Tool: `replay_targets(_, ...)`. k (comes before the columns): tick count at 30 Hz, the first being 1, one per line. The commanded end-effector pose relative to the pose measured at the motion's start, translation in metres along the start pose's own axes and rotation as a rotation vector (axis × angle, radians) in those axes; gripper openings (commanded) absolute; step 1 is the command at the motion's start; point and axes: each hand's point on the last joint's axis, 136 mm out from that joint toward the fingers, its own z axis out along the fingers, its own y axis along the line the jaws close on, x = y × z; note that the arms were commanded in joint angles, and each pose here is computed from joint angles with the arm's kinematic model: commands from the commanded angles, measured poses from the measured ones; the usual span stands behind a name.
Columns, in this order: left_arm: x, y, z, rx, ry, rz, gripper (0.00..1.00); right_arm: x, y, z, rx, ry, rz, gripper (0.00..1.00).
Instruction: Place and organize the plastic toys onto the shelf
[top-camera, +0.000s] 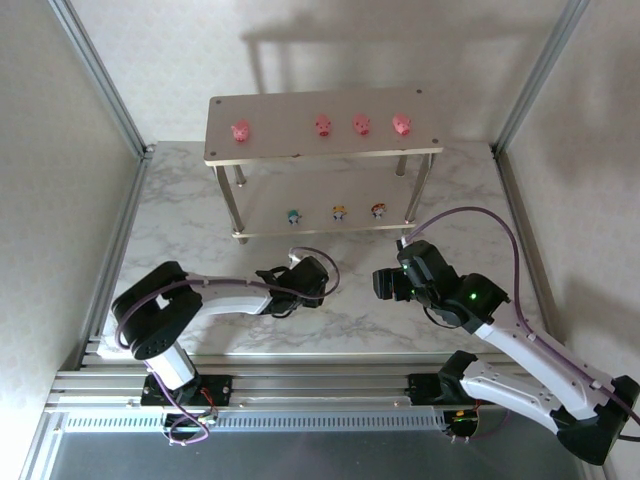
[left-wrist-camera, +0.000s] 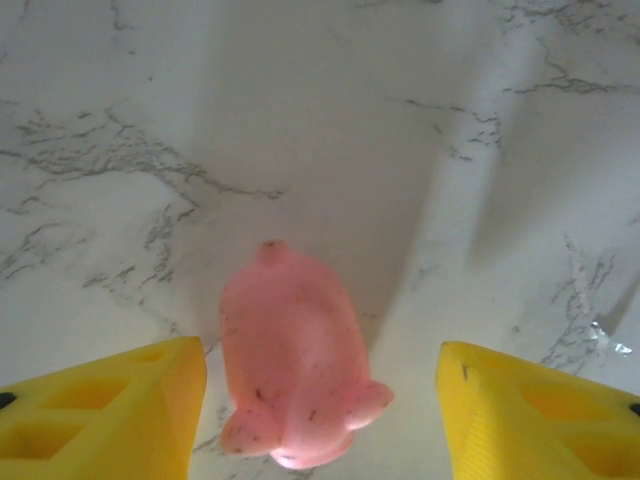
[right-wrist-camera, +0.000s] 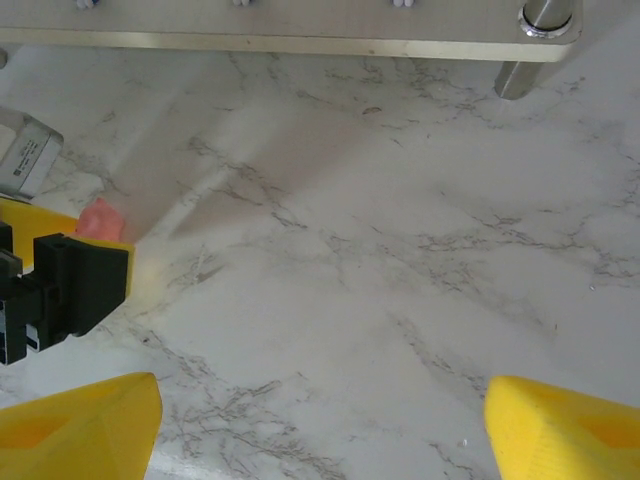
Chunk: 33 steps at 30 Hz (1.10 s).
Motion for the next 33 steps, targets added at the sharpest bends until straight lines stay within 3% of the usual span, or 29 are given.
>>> replay_targets(1,-0.015,-0.003,-0.003,-0.024,-0.042,0.022,0.60,-0.001,-0.005,0.000,0.013,-0.022,0.005,0.84)
replay_targets(20,-0.004,0.007,0.007,-0.067,0.013,0.066,0.47,-0.004,-0.005,0.007,0.006,-0.021,0.016,0.85)
replay_targets(24,-0.006,0.008,0.004,-0.060,0.006,0.066,0.41,-0.006,-0.005,0.006,0.006,-0.032,0.022,0.85)
replay_targets(28,-0.008,0.011,0.000,-0.051,-0.004,0.067,0.22,-0.007,-0.006,0.006,0.015,-0.037,0.024,0.85)
replay_targets(33,-0.012,0.016,-0.005,-0.058,-0.010,0.061,0.22,-0.008,-0.005,0.006,0.009,-0.039,0.027,0.85)
